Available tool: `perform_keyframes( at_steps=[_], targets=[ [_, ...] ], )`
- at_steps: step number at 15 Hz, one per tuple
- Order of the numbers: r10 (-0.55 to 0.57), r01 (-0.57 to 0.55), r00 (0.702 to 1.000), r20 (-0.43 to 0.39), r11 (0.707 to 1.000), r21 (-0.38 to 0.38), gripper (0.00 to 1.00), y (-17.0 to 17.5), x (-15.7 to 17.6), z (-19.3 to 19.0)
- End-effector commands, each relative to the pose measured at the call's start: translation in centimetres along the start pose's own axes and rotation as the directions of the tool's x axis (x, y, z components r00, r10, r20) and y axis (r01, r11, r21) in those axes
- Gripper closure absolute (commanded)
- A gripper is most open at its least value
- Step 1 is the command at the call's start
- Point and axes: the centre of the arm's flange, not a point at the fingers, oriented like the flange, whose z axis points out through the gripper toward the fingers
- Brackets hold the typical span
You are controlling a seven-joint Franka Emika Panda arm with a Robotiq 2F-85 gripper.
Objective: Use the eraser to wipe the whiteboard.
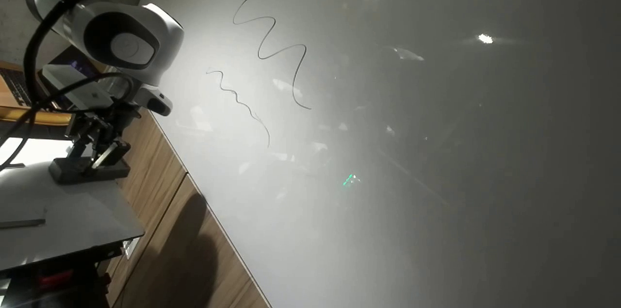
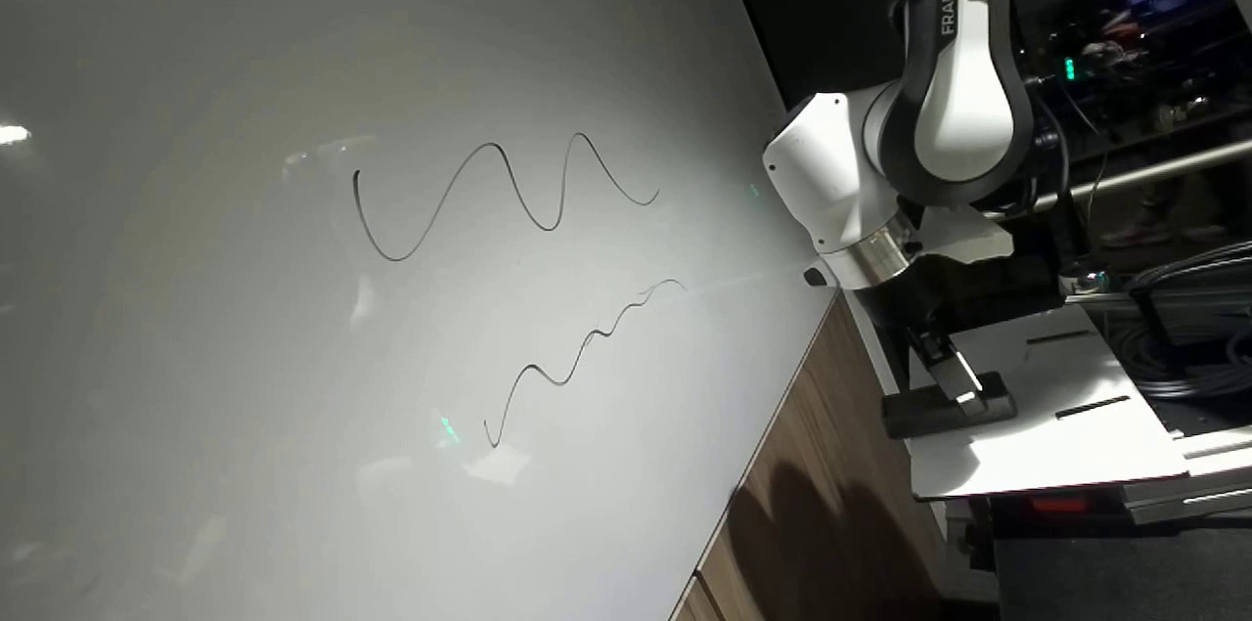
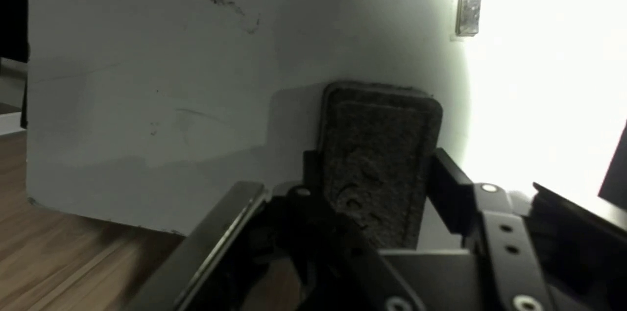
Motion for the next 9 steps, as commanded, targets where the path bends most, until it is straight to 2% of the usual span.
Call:
perform_keyframes(
  at_steps=[1, 4, 6, 9],
  targets=[
    [0.002, -0.002, 1.0, -0.012, 1.0, -0.004, 0.7, 0.3, 0.7, 0.0],
    [-0.006, 0.005, 0.999, -0.04, 1.0, -0.017, 0.7, -0.3, 0.5, -2.2],
    [-0.019, 0.015, 0.995, -0.094, 0.999, -0.042, 0.7, -0.8, 0.5, -5.3],
    [-0.074, 0.042, 0.971, -0.228, 0.988, -0.146, 0.7, -2.3, 1.5, -12.4]
  ],
)
